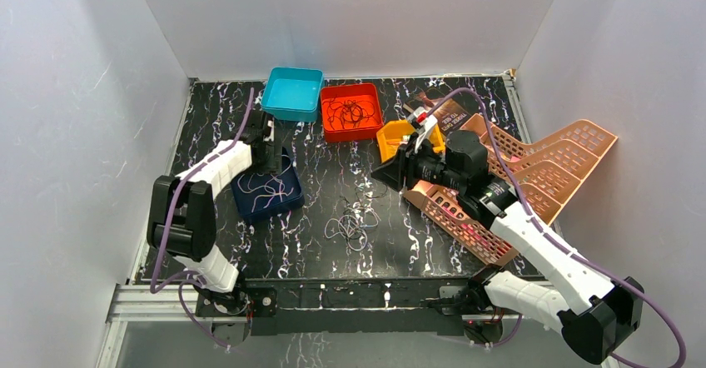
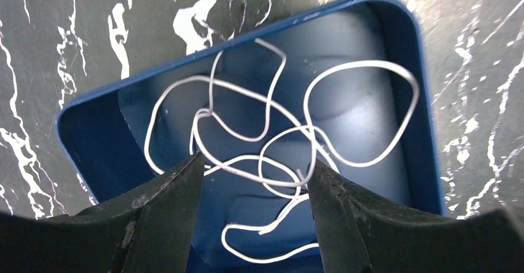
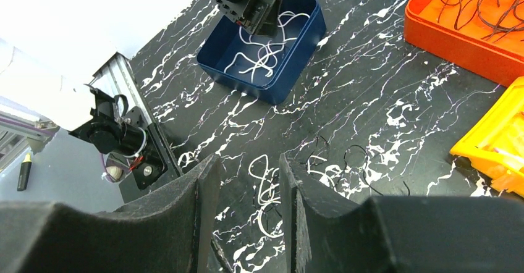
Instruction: Untangle the cables
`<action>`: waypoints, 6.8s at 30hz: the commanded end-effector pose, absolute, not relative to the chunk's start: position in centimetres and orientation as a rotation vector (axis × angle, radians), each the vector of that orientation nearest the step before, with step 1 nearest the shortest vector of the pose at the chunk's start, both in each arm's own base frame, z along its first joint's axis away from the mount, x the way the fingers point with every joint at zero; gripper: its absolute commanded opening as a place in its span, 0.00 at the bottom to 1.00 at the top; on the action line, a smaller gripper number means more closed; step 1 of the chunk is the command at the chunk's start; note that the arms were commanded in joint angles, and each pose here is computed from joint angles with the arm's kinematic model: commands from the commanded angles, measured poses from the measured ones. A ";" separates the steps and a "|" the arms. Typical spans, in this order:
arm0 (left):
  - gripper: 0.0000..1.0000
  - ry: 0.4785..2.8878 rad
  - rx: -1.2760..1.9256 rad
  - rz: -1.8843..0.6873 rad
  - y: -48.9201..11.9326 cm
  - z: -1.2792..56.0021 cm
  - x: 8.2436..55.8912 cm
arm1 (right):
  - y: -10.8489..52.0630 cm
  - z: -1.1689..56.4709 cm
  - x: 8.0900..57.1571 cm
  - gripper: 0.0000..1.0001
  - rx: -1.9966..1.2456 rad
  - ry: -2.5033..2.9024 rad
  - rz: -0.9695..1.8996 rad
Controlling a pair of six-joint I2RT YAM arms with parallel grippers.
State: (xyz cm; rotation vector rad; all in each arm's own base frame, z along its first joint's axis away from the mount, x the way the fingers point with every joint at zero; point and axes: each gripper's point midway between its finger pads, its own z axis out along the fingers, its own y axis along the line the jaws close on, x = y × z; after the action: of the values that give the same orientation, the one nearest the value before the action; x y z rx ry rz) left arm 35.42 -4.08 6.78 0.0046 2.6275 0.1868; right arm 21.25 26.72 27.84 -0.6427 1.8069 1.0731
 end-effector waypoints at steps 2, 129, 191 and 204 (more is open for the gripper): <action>0.59 2.706 -0.023 0.315 -2.2 5.6 32.8 | 26.9 29.6 21.3 0.48 -0.645 1.733 1.091; 0.98 2.297 -0.120 -0.254 -7.2 22.3 28.9 | 24.3 18.3 22.6 0.50 -0.299 2.172 0.931; 0.83 2.583 0.712 -0.503 -21.7 7.3 20.3 | 25.1 15.4 21.8 0.51 -0.291 2.236 1.001; 0.70 2.581 0.564 -0.589 -22.3 4.9 19.8 | 25.5 15.1 21.6 0.51 -0.311 2.242 1.019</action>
State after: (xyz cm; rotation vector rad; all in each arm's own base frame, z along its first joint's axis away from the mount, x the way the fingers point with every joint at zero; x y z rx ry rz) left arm 19.37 -21.50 4.98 0.5941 2.6182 -0.5525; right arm 21.15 24.90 13.83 -0.2970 2.3026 0.9866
